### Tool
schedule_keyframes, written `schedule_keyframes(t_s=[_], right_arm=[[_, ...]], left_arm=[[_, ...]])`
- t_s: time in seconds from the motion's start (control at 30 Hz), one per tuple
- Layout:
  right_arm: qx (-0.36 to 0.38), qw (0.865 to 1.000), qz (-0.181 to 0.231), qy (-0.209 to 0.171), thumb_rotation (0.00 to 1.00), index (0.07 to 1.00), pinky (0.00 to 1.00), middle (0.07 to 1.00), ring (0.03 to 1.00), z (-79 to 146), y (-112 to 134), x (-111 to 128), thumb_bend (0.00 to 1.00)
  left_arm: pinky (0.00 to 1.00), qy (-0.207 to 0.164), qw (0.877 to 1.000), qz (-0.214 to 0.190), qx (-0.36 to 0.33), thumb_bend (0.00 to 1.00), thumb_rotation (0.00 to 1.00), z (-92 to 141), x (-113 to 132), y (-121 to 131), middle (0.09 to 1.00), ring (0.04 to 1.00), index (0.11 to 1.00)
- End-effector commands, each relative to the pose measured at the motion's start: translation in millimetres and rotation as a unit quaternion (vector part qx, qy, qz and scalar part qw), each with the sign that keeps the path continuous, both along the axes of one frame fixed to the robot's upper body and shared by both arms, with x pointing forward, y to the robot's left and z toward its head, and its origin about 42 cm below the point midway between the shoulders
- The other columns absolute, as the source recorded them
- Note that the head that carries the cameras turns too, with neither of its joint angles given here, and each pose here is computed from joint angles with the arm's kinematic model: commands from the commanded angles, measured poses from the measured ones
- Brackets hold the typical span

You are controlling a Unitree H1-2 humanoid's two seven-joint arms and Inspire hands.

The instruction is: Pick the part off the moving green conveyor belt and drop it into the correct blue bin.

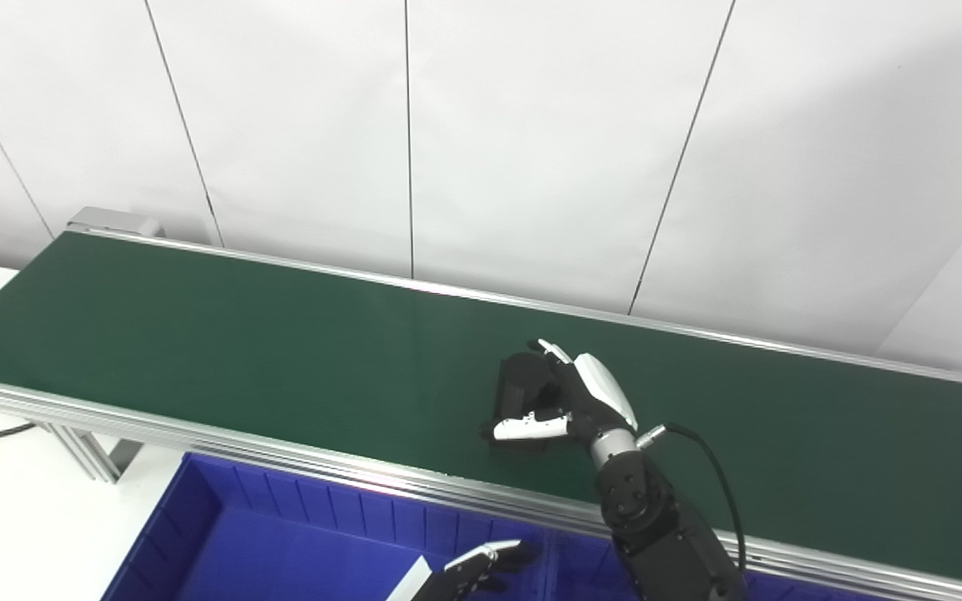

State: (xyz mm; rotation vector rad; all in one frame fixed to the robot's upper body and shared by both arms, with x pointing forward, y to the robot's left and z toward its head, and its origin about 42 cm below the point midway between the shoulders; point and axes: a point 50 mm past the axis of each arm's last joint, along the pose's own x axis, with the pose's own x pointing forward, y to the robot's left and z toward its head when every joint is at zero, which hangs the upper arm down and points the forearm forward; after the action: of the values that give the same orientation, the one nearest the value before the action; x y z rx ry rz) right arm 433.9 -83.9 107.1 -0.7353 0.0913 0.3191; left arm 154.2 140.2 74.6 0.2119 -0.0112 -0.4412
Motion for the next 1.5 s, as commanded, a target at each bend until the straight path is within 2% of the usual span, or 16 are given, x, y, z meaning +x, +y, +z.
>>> schedule_keyframes(t_s=[0.0, 0.07, 0.1, 0.17, 0.23, 0.3, 0.4, 0.43, 0.5, 0.6, 0.63, 0.73, 1.07, 1.27, 1.37, 1.47], right_arm=[[0.042, 0.999, 0.014, -0.031, 0.03, 0.753, 0.57, 0.757, 0.656, 14.6, 15.6, 5.3, 0.73], [0.056, 0.998, 0.003, -0.033, 0.01, 0.718, 0.55, 0.704, 0.614, 15.2, 15.9, 5.5, 0.68], [0.061, 0.997, -0.003, -0.037, 0.01, 0.619, 0.53, 0.609, 0.523, 16.0, 16.3, 5.7, 0.60], [0.066, 0.997, -0.014, -0.047, 0.00, 0.504, 0.52, 0.548, 0.470, 17.0, 16.8, 5.3, 0.53], [0.070, 0.996, -0.021, -0.052, 0.00, 0.481, 0.49, 0.547, 0.449, 17.5, 17.7, 4.8, 0.51], [0.079, 0.995, -0.028, -0.059, 0.00, 0.490, 0.36, 0.508, 0.449, 17.1, 18.6, 2.8, 0.51], [0.090, 0.993, -0.035, -0.067, 0.00, 0.506, 0.27, 0.455, 0.449, 14.8, 19.7, 0.3, 0.51], [0.090, 0.993, -0.038, -0.068, 0.00, 0.521, 0.32, 0.473, 0.417, 13.7, 20.4, 0.2, 0.51], [0.088, 0.993, -0.043, -0.069, 0.00, 0.519, 0.39, 0.498, 0.417, 12.6, 20.7, -0.2, 0.51], [0.086, 0.992, -0.048, -0.074, 0.00, 0.523, 0.38, 0.498, 0.406, 11.0, 18.5, 0.6, 0.51], [0.084, 0.992, -0.048, -0.077, 0.00, 0.518, 0.42, 0.500, 0.418, 10.3, 17.8, 1.2, 0.51], [0.081, 0.992, -0.051, -0.086, 0.00, 0.514, 0.45, 0.505, 0.427, 9.4, 14.7, 1.8, 0.51], [0.117, 0.982, -0.069, -0.128, 0.00, 0.519, 0.43, 0.502, 0.418, 12.8, 8.3, -3.3, 0.51], [0.145, 0.972, -0.080, -0.164, 0.00, 0.532, 0.42, 0.479, 0.406, 21.9, -1.0, -20.3, 0.51], [0.156, 0.968, -0.085, -0.175, 0.00, 0.520, 0.44, 0.492, 0.422, 28.5, -8.3, -30.5, 0.51], [0.163, 0.965, -0.087, -0.185, 0.00, 0.521, 0.41, 0.505, 0.417, 34.0, -18.5, -42.1, 0.51]], left_arm=[[0.80, -0.018, 1.000, 0.002, -0.010, 0.98, 0.54, 8.6, -0.1, -2.9, 0.847, 0.849, 0.814], [0.80, -0.020, 1.000, 0.001, -0.013, 0.98, 0.54, 9.9, 0.0, -3.6, 0.845, 0.849, 0.811], [0.80, -0.020, 1.000, 0.001, -0.015, 0.98, 0.53, 11.2, -0.1, -3.6, 0.844, 0.850, 0.810], [0.80, -0.018, 1.000, 0.002, -0.017, 0.99, 0.53, 13.2, -0.1, -3.5, 0.850, 0.855, 0.811], [0.80, -0.019, 1.000, 0.000, -0.019, 0.99, 0.53, 14.1, 0.8, -2.9, 0.855, 0.856, 0.814], [0.80, -0.021, 1.000, -0.001, -0.017, 0.99, 0.53, 13.8, 1.4, -1.8, 0.855, 0.857, 0.815], [0.81, -0.020, 1.000, 0.000, -0.019, 0.98, 0.53, 13.0, 2.0, -0.1, 0.854, 0.859, 0.815], [0.82, -0.020, 1.000, 0.000, -0.020, 0.98, 0.52, 12.4, 3.1, 1.0, 0.855, 0.862, 0.816], [0.82, -0.022, 1.000, 0.001, -0.019, 0.98, 0.53, 11.1, 5.1, 2.6, 0.859, 0.866, 0.817], [0.82, -0.025, 1.000, 0.001, -0.016, 0.98, 0.52, 8.5, 7.9, 5.5, 0.858, 0.862, 0.818], [0.82, -0.025, 1.000, 0.003, -0.015, 0.98, 0.52, 7.7, 8.9, 6.7, 0.859, 0.865, 0.817], [0.84, -0.022, 1.000, 0.006, -0.012, 0.98, 0.53, 6.1, 10.5, 8.7, 0.862, 0.873, 0.816], [0.89, -0.005, 1.000, 0.023, -0.019, 0.99, 0.54, -0.6, 18.1, 16.5, 0.873, 0.903, 0.825], [0.91, -0.001, 0.999, 0.026, -0.028, 0.98, 0.52, -3.6, 23.5, 21.8, 0.879, 0.912, 0.827], [0.92, -0.003, 0.999, 0.027, -0.025, 0.97, 0.52, -5.4, 26.5, 25.2, 0.883, 0.914, 0.829], [0.89, -0.004, 0.999, 0.024, -0.021, 0.96, 0.53, -7.9, 29.8, 27.9, 0.875, 0.905, 0.835]])
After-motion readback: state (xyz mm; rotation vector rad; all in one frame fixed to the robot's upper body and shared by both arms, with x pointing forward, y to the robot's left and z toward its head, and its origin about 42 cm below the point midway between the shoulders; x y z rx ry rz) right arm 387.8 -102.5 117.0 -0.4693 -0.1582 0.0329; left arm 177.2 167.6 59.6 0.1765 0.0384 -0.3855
